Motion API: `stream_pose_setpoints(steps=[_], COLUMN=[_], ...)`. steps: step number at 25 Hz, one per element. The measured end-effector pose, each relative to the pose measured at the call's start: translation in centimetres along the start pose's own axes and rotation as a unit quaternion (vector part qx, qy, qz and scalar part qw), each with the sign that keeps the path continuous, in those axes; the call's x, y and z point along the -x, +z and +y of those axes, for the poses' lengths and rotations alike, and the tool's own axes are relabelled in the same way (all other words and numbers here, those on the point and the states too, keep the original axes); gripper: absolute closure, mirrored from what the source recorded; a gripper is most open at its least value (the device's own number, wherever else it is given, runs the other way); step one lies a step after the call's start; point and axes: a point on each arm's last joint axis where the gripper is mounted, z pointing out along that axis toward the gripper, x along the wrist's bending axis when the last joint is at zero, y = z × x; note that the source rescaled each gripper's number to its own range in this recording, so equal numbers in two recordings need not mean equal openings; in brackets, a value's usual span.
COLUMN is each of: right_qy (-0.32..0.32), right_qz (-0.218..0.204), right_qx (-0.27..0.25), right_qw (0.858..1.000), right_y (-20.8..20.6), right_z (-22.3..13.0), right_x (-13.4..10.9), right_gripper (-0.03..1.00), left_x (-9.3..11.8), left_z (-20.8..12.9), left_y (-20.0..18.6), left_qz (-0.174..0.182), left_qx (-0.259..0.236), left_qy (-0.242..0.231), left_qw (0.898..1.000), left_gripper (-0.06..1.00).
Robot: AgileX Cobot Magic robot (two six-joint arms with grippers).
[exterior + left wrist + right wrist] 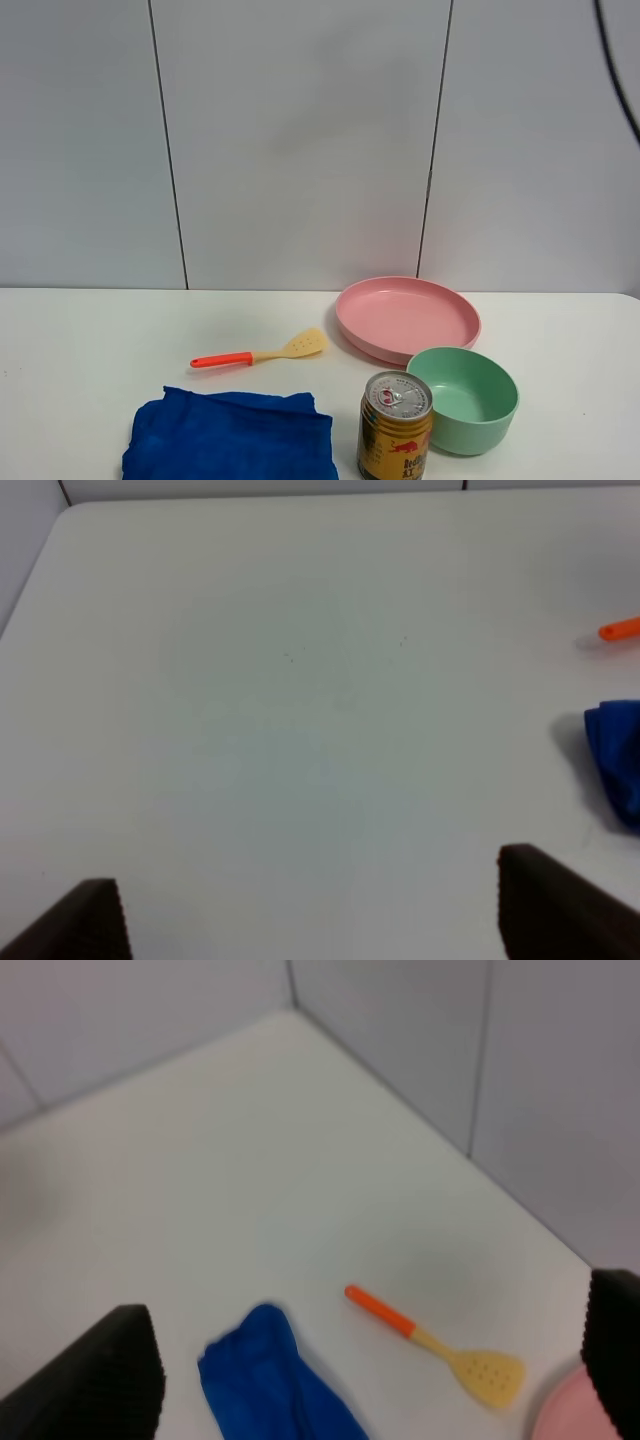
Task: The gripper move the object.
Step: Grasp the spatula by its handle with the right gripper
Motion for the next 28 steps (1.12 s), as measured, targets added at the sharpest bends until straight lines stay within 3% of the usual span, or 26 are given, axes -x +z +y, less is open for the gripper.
stream_pose_setpoints(steps=[2, 5, 9, 12, 20, 23, 28], right_qy=[-0.027, -0.018, 0.034, 0.076, 0.142, 0.113, -0.031], right_qz=[-0.005, -0.030, -0.077, -0.083, -0.101, -0.104, -0.064], right_qx=[-0.042, -0.117, -0.202, -0.257, -0.301, -0.328, -0.346], right_qw=[0.999, 0.993, 0.976, 0.960, 0.938, 0.932, 0.935], right_y=[3.2, 8.4, 14.4, 18.0, 25.4, 27.6, 30.1], right_z=[0.3, 0.1, -0.7, -1.6, -4.1, -5.9, -7.8], right_x=[-0.9, -1.6, -1.6, -1.2, 0.4, 0.9, 1.4], right_gripper=[-0.03, -0.03, -0.03, -0.03, -0.01, -0.01, 0.00], left_x=[0.0, 0.0, 0.0, 0.0, 0.0, 0.0, 0.0], left_z=[0.0, 0.0, 0.0, 0.0, 0.0, 0.0, 0.0], left_y=[0.0, 0.0, 0.0, 0.0, 0.0, 0.0, 0.0], left_qz=[0.000, 0.000, 0.000, 0.000, 0.000, 0.000, 0.000], left_qx=[0.000, 0.000, 0.000, 0.000, 0.000, 0.000, 0.000], left_qy=[0.000, 0.000, 0.000, 0.000, 0.000, 0.000, 0.000], left_qw=[1.000, 1.000, 1.000, 1.000, 1.000, 1.000, 1.000], left_gripper=[-0.06, -0.06, -0.06, -0.06, -0.06, -0.06, -0.06])
